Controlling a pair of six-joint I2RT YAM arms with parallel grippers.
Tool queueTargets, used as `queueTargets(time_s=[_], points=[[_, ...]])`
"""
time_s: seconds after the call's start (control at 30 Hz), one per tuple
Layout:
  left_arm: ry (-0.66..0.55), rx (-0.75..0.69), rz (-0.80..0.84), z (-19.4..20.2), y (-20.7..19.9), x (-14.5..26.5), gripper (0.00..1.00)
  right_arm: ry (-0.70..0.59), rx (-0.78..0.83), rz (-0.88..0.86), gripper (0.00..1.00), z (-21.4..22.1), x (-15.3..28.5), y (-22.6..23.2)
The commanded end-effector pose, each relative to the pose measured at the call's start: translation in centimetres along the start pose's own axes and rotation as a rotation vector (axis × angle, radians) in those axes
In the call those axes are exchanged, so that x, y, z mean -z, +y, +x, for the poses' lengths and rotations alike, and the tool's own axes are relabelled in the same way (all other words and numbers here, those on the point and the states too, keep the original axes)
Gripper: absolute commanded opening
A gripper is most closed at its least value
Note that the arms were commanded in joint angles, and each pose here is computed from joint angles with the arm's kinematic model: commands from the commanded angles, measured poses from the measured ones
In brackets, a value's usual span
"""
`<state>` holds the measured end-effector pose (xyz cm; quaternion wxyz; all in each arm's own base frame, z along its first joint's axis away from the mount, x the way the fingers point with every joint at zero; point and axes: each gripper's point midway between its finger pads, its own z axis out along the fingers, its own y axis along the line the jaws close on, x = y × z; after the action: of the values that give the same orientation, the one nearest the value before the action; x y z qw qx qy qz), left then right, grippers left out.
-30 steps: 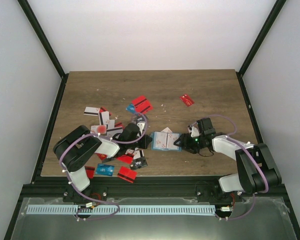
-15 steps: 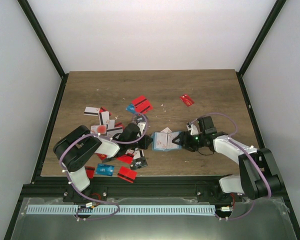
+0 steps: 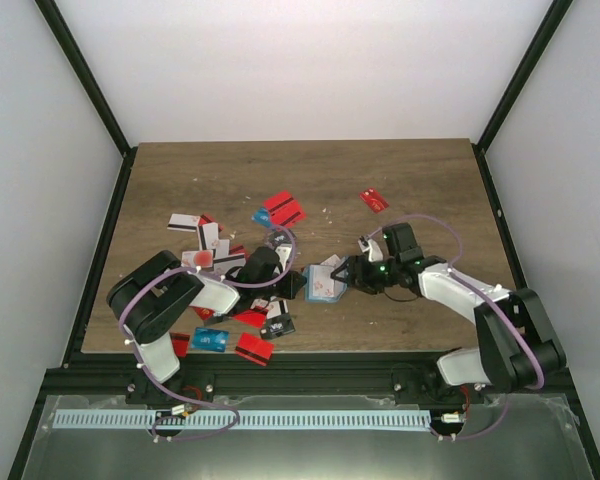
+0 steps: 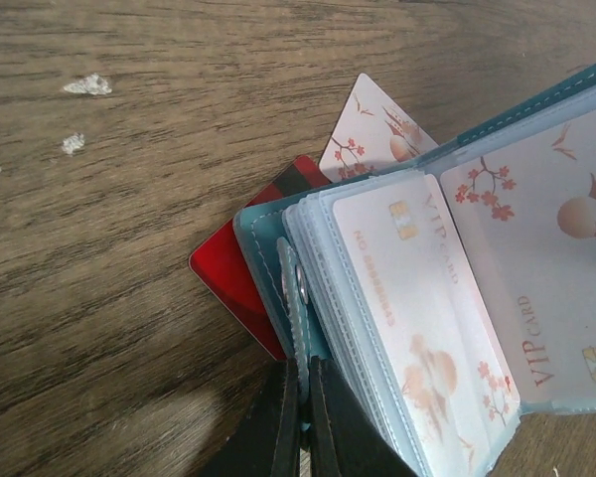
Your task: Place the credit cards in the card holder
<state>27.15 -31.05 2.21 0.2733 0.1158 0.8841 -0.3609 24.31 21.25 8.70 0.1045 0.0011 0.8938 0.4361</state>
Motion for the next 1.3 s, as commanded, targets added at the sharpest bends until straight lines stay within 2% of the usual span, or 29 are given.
queueTargets(time_s=[0.0,0.63,1.1,1.27], points=[[0.005,-0.023,0.028,0.2,-0.5,-0.3,0.04,0.005,0.059,-0.06,0.59,-1.2,-1.1,2.9],[0.004,0.028,0.072,0.9,-0.9,0.3,0.04,0.09,0.061,-0.066,0.56,-2.4,-6.2,1.7],[-0.011,0.022,0.137,1.0,-2.1,1.4,0.04,0.154,0.128,-0.056,0.55,-0.8,-7.8,1.7],[-0.015,0.04,0.144,1.2,-2.1,1.5,0.04,0.216,0.172,-0.096,0.54,0.6,-8.8,2.9]])
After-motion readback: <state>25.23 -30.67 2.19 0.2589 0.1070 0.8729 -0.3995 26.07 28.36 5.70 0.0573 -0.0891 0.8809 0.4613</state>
